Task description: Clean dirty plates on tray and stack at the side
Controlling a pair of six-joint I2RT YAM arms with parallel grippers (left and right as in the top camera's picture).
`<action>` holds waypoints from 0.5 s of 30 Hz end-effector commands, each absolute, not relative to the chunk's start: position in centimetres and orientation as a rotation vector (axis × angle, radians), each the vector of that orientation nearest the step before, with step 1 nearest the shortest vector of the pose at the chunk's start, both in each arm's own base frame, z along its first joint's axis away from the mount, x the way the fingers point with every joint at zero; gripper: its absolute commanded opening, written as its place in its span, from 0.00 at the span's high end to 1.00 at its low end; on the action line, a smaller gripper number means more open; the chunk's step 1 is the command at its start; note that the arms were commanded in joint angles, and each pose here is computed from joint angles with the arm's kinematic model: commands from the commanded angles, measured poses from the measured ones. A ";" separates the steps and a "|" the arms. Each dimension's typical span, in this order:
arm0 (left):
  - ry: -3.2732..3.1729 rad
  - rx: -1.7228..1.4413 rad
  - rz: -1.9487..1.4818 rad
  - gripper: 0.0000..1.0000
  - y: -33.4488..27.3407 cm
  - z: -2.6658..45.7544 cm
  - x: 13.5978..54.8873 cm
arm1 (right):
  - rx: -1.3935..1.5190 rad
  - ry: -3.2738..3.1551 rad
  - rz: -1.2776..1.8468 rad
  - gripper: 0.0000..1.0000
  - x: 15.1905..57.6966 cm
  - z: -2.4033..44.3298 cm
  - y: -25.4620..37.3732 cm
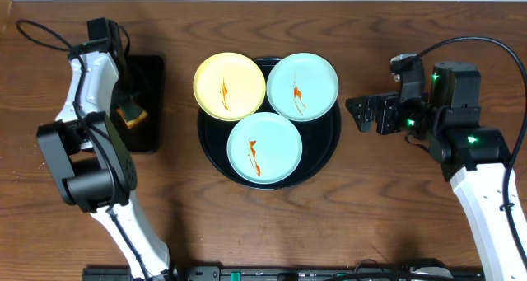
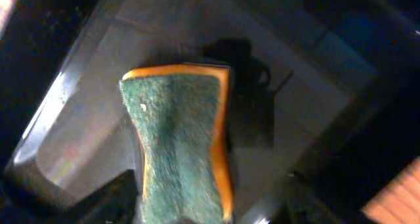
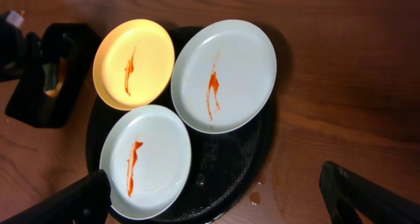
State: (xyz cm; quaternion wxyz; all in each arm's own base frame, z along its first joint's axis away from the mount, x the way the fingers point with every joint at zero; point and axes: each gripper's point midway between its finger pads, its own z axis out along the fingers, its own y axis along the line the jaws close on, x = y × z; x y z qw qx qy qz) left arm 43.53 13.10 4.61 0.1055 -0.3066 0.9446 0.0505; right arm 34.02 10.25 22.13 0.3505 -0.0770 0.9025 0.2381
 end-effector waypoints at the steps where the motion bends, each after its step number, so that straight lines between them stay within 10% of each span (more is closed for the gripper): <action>1: 2.794 -0.917 0.170 0.34 14.5 3.5 43.6 | -0.218 2.325 0.609 0.01 34.1 22.7 10.4; 15: 2.769 -0.902 0.156 0.59 14.4 1.9 44.6 | -0.217 2.325 0.610 0.01 34.1 22.7 10.4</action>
